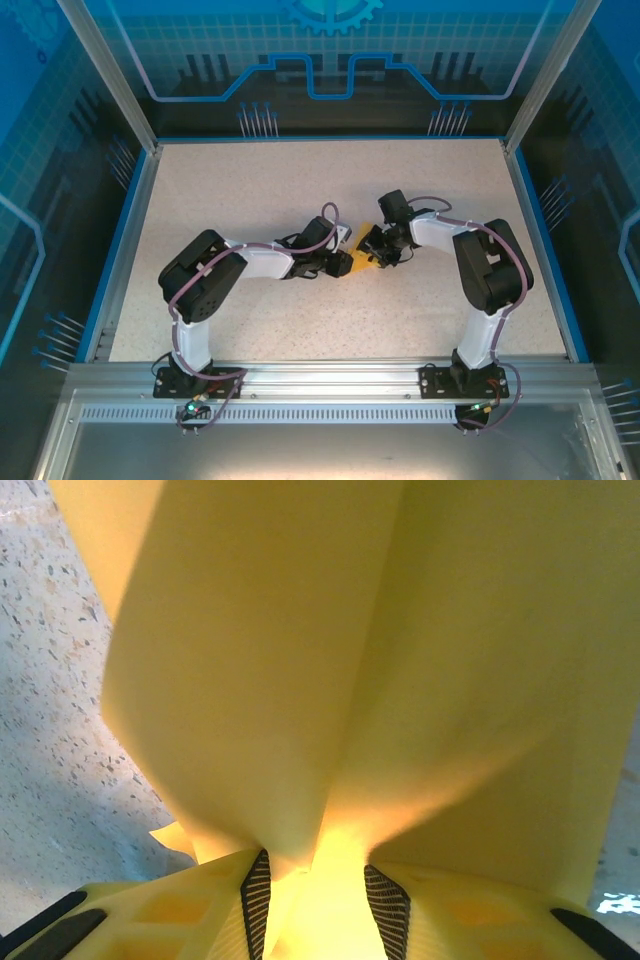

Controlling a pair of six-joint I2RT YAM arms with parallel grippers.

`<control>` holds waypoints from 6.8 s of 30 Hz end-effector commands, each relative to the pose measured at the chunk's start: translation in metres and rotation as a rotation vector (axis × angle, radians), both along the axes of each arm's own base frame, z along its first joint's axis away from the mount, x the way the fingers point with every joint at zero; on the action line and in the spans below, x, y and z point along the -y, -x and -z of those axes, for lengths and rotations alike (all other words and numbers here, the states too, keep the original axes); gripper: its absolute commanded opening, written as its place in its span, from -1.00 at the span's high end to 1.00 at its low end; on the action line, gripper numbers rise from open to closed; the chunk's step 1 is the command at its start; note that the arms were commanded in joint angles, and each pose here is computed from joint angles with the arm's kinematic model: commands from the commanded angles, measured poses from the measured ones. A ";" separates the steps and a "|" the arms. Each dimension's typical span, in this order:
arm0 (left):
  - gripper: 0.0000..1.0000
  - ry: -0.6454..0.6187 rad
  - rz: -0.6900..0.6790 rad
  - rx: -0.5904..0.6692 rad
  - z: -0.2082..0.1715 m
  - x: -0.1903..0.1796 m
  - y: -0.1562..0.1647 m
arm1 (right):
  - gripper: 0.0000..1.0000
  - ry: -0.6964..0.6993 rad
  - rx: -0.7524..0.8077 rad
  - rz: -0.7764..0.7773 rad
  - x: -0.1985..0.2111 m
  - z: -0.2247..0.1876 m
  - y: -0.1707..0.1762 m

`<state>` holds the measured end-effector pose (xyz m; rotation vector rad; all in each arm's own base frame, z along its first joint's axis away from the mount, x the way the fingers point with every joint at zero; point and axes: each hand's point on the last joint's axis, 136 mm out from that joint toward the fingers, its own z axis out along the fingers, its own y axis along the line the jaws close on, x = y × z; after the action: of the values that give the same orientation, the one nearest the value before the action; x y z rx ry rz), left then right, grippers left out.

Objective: Fold a paper plane with a square sheet of paper (pick it up from the middle)
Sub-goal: Fourth fold the wing at the center of the table.

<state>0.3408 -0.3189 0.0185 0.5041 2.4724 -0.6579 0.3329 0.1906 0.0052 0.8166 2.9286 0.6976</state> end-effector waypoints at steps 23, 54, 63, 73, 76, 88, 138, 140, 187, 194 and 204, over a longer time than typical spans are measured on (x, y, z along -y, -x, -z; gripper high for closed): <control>0.33 0.137 -0.027 -0.087 -0.026 0.003 0.012 | 0.22 0.381 -0.314 -0.034 0.058 0.072 0.074; 0.80 0.231 -0.102 -0.193 0.000 0.012 0.005 | 0.23 0.366 -0.319 -0.027 0.057 0.074 0.076; 0.77 0.240 -0.078 -0.209 0.001 0.015 0.011 | 0.23 0.363 -0.314 -0.037 0.055 0.074 0.074; 0.71 0.247 -0.059 -0.231 0.002 0.016 0.017 | 0.19 0.381 -0.329 -0.065 0.056 0.078 0.076; 0.72 0.250 -0.056 -0.232 0.002 0.016 0.018 | 0.19 0.404 -0.334 -0.078 0.058 0.078 0.077; 0.69 0.318 -0.128 -0.184 -0.025 0.002 0.007 | 0.11 0.440 -0.353 -0.098 0.060 0.081 0.079; 0.79 0.235 -0.120 -0.210 0.012 0.014 0.015 | -0.01 0.442 -0.378 -0.114 0.055 0.080 0.076; 0.79 0.229 -0.123 -0.222 0.015 0.013 0.018 | -0.01 0.427 -0.360 -0.118 0.052 0.076 0.073; 0.82 0.180 -0.147 -0.268 0.016 0.009 0.027 | 0.17 0.179 0.149 -0.303 0.032 -0.006 -0.034; 0.63 0.236 -0.138 -0.222 -0.018 0.015 0.021 | 0.23 0.272 0.064 -0.265 0.050 0.010 -0.024; 0.52 0.283 -0.170 -0.161 -0.051 0.019 0.004 | 0.30 0.297 0.034 -0.267 0.056 0.022 -0.017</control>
<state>0.3293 -0.3348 0.0532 0.1570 2.5048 -0.9961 0.3667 0.1586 0.0135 0.3234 2.9406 0.4252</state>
